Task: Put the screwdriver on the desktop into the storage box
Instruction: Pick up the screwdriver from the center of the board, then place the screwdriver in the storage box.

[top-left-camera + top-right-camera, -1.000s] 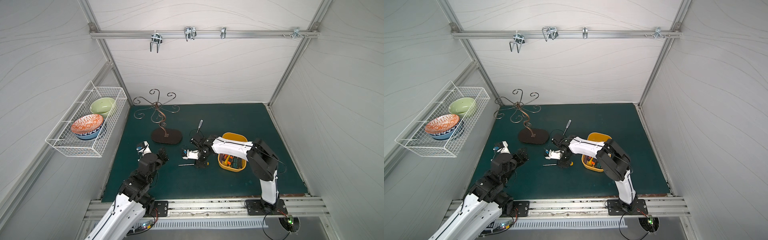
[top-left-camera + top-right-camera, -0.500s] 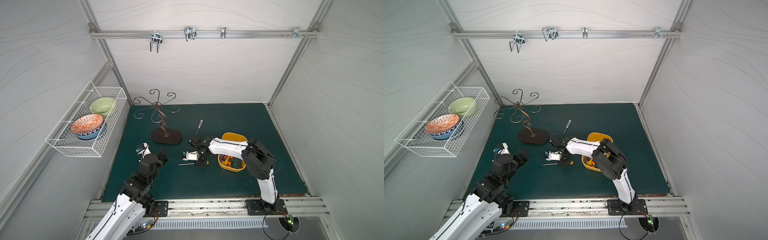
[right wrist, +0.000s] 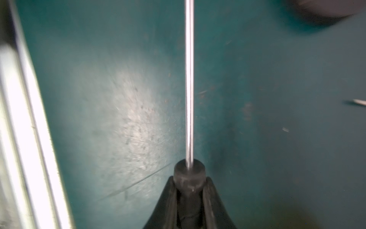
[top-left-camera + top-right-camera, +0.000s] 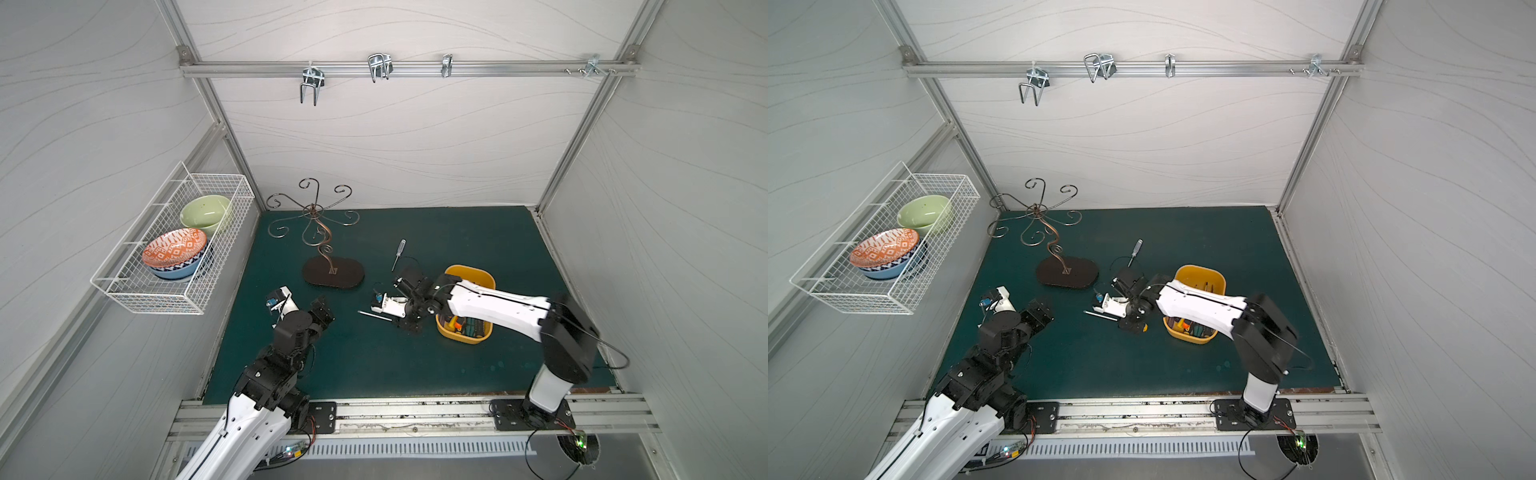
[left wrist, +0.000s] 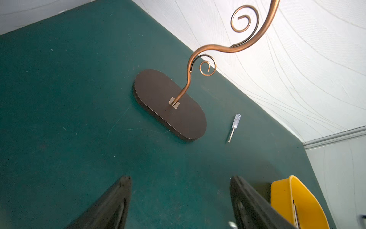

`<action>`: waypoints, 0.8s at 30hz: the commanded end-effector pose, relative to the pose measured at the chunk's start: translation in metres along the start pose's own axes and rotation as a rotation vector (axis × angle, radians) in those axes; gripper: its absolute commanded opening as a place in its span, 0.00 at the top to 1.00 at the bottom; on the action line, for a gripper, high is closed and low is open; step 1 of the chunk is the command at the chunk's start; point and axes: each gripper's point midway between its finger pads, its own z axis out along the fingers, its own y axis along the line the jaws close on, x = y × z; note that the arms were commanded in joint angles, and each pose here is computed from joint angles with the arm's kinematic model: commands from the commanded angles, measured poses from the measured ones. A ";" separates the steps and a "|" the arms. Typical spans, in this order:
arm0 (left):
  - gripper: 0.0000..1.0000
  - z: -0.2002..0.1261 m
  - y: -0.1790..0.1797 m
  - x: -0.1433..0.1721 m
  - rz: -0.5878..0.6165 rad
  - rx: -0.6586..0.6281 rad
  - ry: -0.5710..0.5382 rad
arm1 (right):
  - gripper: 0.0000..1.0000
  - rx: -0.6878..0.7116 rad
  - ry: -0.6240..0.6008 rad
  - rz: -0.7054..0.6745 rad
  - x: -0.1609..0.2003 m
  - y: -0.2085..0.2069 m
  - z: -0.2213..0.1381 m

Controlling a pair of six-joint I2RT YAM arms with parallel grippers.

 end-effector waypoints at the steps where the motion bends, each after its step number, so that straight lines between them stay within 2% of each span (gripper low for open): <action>1: 0.18 -0.008 -0.010 -0.019 -0.015 0.030 -0.053 | 1.00 0.142 -0.189 0.364 -0.015 -0.022 -0.042; 3: 0.18 -0.006 -0.012 -0.017 -0.020 0.038 -0.043 | 1.00 0.258 -0.249 0.630 -0.001 -0.040 -0.067; 5: 0.18 -0.004 -0.017 -0.015 -0.020 0.056 -0.029 | 1.00 0.336 -0.265 0.977 0.031 -0.057 -0.090; 7: 0.18 -0.001 -0.021 -0.012 -0.023 0.070 -0.013 | 1.00 0.303 -0.264 1.272 0.058 -0.062 -0.094; 10: 0.18 0.002 -0.029 -0.007 -0.029 0.094 0.025 | 1.00 0.281 -0.320 1.481 0.081 -0.072 -0.094; 15: 0.18 0.008 -0.036 0.004 -0.052 0.115 0.083 | 1.00 0.311 -0.304 1.625 0.111 -0.100 -0.086; 24: 0.19 0.019 -0.047 0.019 -0.046 0.131 0.171 | 1.00 0.359 -0.151 1.602 0.129 -0.123 -0.046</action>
